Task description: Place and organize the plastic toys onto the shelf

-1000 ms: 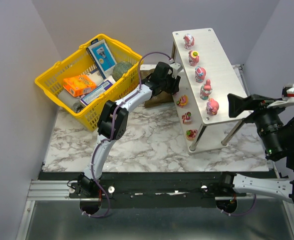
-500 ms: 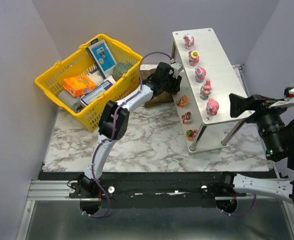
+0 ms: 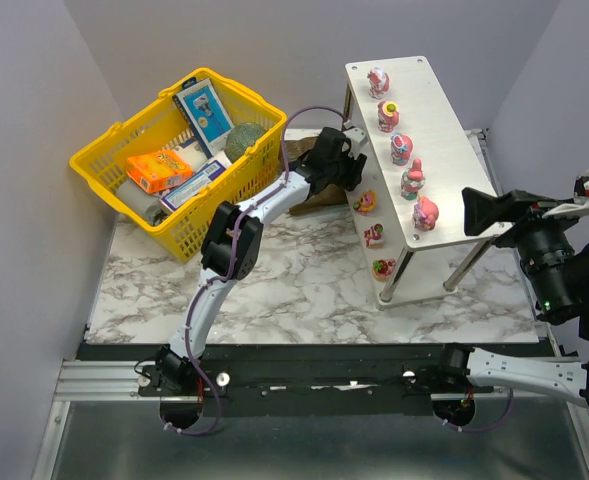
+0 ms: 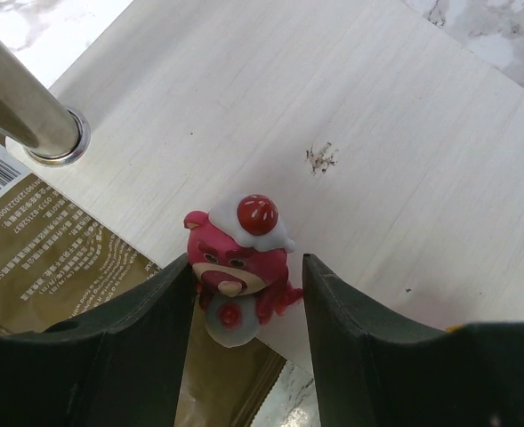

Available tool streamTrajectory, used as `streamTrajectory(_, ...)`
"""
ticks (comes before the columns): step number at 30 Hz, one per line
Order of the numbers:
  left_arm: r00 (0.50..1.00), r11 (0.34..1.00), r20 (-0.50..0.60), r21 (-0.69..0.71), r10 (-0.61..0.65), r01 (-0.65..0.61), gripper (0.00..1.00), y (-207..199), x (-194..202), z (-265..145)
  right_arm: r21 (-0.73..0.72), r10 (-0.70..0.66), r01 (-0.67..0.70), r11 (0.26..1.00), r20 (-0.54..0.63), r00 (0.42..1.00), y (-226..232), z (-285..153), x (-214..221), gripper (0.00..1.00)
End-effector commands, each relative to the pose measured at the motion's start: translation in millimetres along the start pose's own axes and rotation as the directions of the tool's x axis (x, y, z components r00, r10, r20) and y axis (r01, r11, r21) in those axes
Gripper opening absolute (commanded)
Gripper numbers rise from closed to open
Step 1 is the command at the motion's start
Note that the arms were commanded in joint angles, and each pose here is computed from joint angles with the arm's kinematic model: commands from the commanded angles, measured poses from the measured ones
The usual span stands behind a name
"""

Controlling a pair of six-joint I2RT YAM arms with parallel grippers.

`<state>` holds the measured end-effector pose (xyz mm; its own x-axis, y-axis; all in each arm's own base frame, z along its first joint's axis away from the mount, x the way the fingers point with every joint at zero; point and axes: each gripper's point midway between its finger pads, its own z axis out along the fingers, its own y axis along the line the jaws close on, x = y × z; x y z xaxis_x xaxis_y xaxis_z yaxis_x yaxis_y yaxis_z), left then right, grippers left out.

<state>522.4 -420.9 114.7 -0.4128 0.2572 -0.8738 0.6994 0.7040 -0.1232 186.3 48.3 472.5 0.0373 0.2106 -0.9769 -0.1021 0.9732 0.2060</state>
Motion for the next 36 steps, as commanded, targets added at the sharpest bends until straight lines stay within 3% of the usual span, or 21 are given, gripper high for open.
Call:
streamTrajectory(1,0.996,1.000,-0.088,-0.022,0.000,-0.002,0.59,0.1,33.8,9.7,0.035,0.000,0.000,0.999,0.004,1.000,-7.7,-0.5,1.8,0.97)
streamTrajectory(15,0.999,0.996,0.003,-0.083,0.037,-0.036,0.47,3.4,12.9,-6.9,0.038,0.001,-0.001,0.999,0.003,1.000,-8.5,-0.7,2.8,0.97)
streamTrajectory(36,0.985,0.986,0.157,-0.159,0.075,-0.050,0.47,11.7,-8.2,-1.6,0.034,-0.022,0.022,0.999,-0.001,1.000,-5.8,0.7,2.3,0.97)
